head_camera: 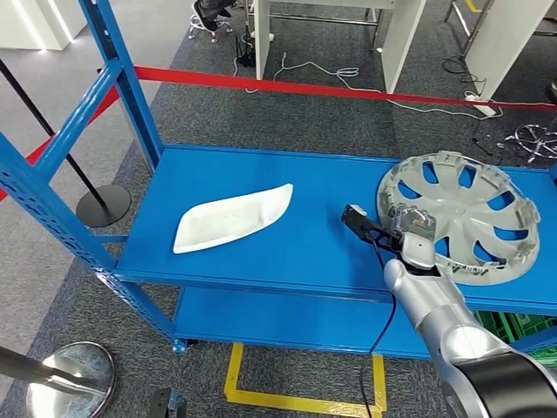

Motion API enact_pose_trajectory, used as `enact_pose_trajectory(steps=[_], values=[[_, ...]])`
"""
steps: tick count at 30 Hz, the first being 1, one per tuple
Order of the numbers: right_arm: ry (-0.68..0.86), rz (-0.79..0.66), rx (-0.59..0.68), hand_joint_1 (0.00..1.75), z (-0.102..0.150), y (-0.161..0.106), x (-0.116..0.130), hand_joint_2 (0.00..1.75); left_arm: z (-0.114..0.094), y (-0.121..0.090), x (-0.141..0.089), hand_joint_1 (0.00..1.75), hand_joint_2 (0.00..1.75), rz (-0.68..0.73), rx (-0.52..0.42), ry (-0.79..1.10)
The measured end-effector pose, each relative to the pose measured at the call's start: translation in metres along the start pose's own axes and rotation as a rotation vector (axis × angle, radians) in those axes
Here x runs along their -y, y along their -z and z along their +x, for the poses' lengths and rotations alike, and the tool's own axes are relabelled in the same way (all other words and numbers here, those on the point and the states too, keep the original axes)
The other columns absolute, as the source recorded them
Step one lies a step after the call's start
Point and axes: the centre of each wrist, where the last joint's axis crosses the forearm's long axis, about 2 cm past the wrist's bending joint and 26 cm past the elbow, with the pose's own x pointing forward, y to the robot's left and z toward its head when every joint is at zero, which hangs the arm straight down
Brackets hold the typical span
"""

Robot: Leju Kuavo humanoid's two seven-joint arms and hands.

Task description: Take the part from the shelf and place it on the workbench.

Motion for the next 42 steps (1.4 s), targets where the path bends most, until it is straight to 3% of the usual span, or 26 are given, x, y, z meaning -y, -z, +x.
enact_pose_trajectory(steps=[6,10,32,42], values=[[0.010,-0.003,0.003,1.75,-0.0043,-0.0004,-0.0039,1.75,-0.0014,-0.0006,-0.0003,0.00,0.00,0.001,-0.001,-0.001],[0.013,-0.009,0.007,1.75,-0.0048,-0.0004,-0.0038,1.75,-0.0019,-0.0009,-0.0004,0.00,1.75,0.003,0.001,-0.002],[-0.005,-0.031,0.023,1.75,0.0028,-0.0016,-0.0016,1.75,-0.0008,-0.0004,-0.0010,0.00,1.75,0.049,-0.067,0.006],[-0.003,-0.025,0.026,1.75,0.0020,-0.0030,-0.0055,1.75,-0.0012,-0.0006,-0.0006,0.00,1.75,0.045,-0.051,-0.024]])
